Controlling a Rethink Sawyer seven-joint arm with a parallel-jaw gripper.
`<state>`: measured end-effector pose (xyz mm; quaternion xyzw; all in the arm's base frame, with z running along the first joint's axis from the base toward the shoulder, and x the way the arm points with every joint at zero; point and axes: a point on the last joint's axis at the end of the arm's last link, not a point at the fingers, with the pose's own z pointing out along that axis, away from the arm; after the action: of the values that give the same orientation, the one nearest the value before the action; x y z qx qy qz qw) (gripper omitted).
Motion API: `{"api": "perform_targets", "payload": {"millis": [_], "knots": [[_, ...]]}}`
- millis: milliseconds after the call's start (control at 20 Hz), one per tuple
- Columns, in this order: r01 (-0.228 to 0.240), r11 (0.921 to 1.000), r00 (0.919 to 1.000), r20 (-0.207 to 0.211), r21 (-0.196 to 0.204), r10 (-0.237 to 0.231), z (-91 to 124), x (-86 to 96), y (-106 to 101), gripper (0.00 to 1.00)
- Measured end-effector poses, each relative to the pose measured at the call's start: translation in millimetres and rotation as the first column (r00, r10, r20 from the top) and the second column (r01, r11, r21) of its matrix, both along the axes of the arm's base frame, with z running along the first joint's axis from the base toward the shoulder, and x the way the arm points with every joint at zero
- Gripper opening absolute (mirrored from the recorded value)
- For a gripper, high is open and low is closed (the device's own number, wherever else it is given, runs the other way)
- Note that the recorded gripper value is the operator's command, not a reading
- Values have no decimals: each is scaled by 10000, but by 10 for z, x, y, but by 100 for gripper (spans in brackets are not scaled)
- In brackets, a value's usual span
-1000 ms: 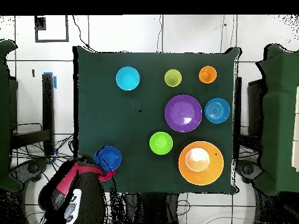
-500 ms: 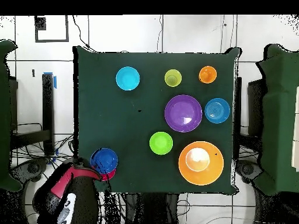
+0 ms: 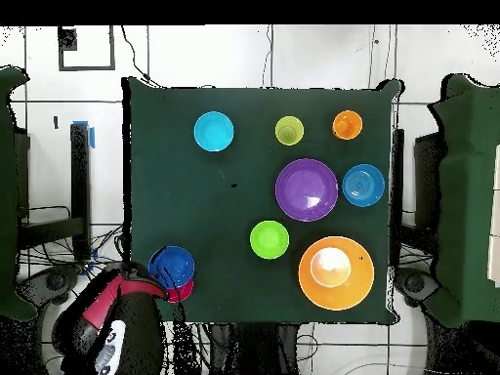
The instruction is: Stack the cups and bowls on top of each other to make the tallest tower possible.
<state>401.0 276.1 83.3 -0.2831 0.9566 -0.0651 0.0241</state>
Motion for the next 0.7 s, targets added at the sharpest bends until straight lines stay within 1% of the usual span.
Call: {"api": "perform_targets", "payload": {"millis": [450,700], "knots": [[-72,9999,9997,238,112,69,25,107,97,0],[-66,9998,9994,337,175,61,-26,221,153,0]]}}
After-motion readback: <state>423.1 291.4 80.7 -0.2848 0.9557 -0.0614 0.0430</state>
